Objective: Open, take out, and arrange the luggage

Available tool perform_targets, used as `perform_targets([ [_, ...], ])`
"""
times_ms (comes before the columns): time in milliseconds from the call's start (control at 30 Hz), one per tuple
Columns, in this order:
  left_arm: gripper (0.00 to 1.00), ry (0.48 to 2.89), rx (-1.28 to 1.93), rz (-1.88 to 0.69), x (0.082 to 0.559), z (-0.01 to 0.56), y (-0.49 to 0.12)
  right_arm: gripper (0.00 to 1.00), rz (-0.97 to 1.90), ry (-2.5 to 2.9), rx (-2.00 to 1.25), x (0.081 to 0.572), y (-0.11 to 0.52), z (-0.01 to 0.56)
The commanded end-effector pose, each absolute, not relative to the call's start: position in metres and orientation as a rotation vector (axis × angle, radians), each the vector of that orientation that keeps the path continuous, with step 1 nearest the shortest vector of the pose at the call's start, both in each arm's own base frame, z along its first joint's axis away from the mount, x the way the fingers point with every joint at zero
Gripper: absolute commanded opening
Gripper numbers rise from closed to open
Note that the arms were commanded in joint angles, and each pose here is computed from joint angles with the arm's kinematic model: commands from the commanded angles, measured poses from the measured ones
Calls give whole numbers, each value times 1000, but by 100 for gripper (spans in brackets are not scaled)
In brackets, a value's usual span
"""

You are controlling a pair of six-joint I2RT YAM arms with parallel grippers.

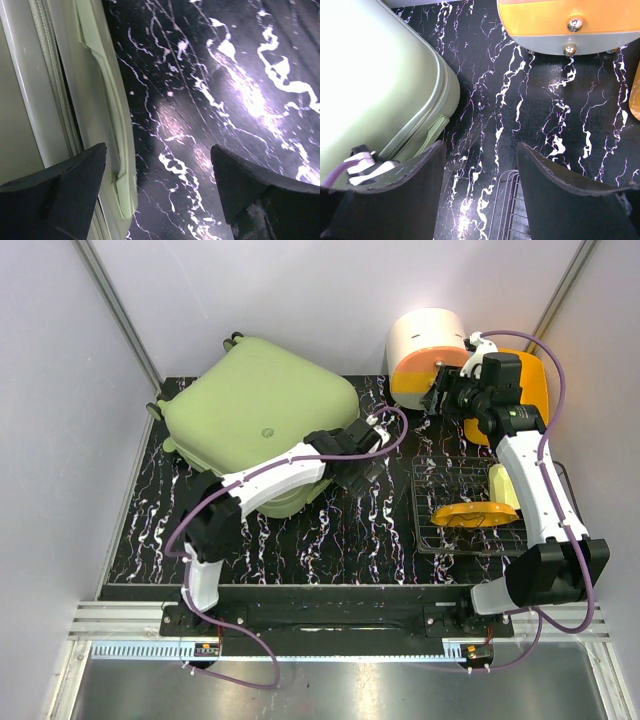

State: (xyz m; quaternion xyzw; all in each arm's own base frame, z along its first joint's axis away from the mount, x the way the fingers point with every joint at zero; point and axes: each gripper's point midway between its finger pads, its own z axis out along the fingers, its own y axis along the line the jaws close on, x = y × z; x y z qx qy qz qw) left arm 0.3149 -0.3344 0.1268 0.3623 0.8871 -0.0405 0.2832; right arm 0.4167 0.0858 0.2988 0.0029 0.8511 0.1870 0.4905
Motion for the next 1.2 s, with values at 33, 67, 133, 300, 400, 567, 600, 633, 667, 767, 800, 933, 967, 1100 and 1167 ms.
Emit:
perform_targets([
  [33, 90, 2300, 866, 59, 352, 140, -332, 68, 476, 2001, 1, 412, 86, 326],
  [67, 90, 2309, 872, 62, 353, 135, -331, 68, 475, 2006, 0, 411, 86, 324],
  [133, 91, 2322, 870, 67, 357, 125, -330, 68, 475, 2009, -2, 410, 86, 323],
  [300, 91, 2394, 850, 23, 367, 102, -325, 68, 482, 2007, -9, 409, 87, 324],
  [400, 91, 2420, 843, 10, 372, 87, -324, 68, 483, 2004, -12, 409, 87, 325],
  [567, 90, 2454, 858, -60, 373, 67, -327, 68, 507, 2009, -14, 408, 90, 324],
  [600, 90, 2461, 852, -60, 376, 64, -325, 68, 509, 2008, -14, 408, 91, 324],
  [633, 90, 2481, 839, -52, 376, 57, -323, 68, 515, 2011, -14, 407, 92, 323],
  [667, 89, 2494, 822, -32, 377, 52, -319, 68, 520, 2013, -12, 406, 93, 322],
  [767, 88, 2549, 782, 22, 372, 33, -307, 68, 526, 2013, -13, 405, 93, 323],
  [800, 88, 2545, 770, 20, 372, 32, -306, 68, 524, 2013, -14, 405, 93, 322],
  [933, 81, 2565, 786, 57, 364, 16, -296, 67, 531, 2017, -12, 403, 93, 320],
  [967, 78, 2569, 793, 64, 363, 15, -294, 67, 533, 2021, -11, 403, 94, 318],
  [1100, 56, 2532, 951, 0, 353, 27, -297, 67, 532, 2012, -15, 401, 94, 321],
  [1167, 42, 2486, 1133, -71, 341, 32, -300, 67, 532, 2007, -16, 401, 93, 323],
])
